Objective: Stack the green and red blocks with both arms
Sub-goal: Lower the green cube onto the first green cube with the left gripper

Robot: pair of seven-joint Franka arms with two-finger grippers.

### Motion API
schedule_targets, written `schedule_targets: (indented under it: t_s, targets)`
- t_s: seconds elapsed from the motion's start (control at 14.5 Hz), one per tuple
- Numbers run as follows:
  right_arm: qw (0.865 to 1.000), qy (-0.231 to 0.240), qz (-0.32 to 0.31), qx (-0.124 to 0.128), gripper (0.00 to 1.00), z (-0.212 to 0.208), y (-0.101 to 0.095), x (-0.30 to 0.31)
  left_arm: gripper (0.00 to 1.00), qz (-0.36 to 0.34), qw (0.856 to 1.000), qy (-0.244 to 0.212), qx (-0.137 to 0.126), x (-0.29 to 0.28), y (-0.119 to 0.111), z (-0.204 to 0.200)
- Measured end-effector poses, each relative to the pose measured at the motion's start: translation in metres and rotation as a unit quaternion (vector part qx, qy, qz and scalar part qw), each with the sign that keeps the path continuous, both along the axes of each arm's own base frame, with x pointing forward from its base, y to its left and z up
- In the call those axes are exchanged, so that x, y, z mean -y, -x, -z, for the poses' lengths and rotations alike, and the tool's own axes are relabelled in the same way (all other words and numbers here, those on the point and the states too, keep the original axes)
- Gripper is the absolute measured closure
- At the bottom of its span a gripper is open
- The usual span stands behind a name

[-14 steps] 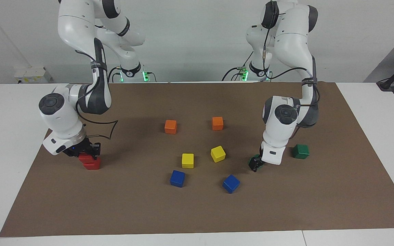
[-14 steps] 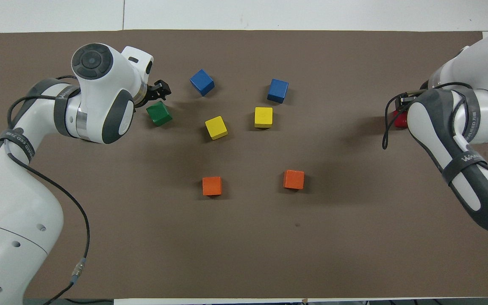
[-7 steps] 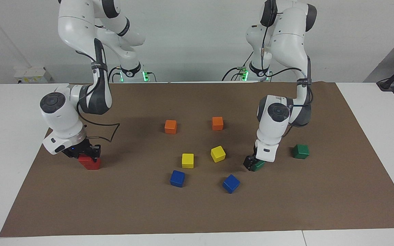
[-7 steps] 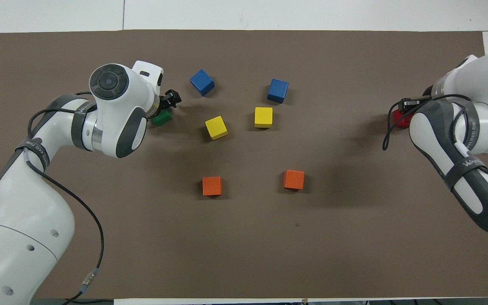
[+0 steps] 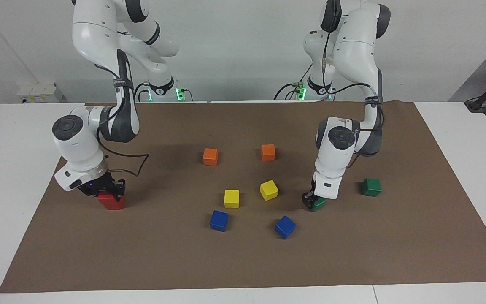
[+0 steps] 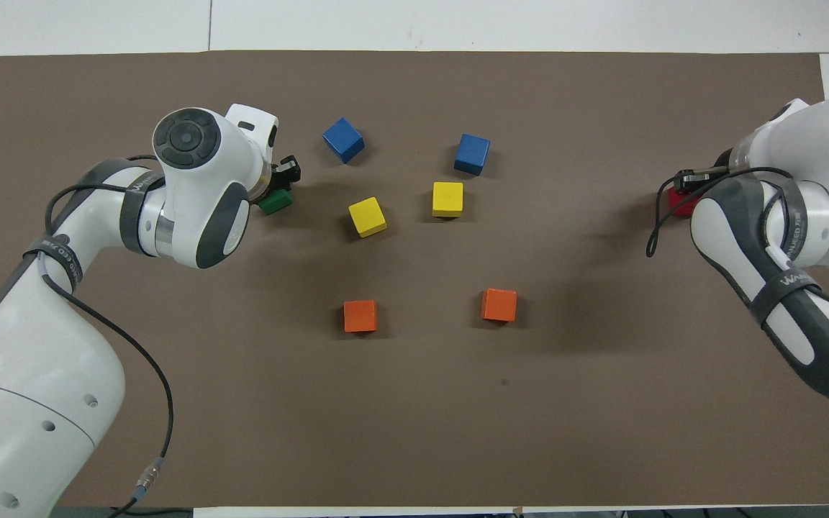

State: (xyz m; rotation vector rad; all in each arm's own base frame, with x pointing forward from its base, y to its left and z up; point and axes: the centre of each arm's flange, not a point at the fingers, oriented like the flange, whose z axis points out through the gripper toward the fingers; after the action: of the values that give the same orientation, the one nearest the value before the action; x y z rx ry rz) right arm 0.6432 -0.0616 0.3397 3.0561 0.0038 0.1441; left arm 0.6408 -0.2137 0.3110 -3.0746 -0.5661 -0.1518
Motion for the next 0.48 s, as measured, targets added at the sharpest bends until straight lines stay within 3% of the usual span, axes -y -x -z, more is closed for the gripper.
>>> schedule_targets:
  t_s: [0.28, 0.48]
  targets:
    - [1.000, 0.000, 0.000, 0.000, 0.45, 0.000, 0.000, 0.000, 0.45, 0.135, 0.989, -0.036, -0.043, -0.071, 0.000, -0.068]
    - [1.000, 0.000, 0.000, 0.000, 0.44, 0.000, 0.000, 0.000, 0.45, 0.226, 0.973, -0.017, -0.053, -0.169, -0.001, -0.097]
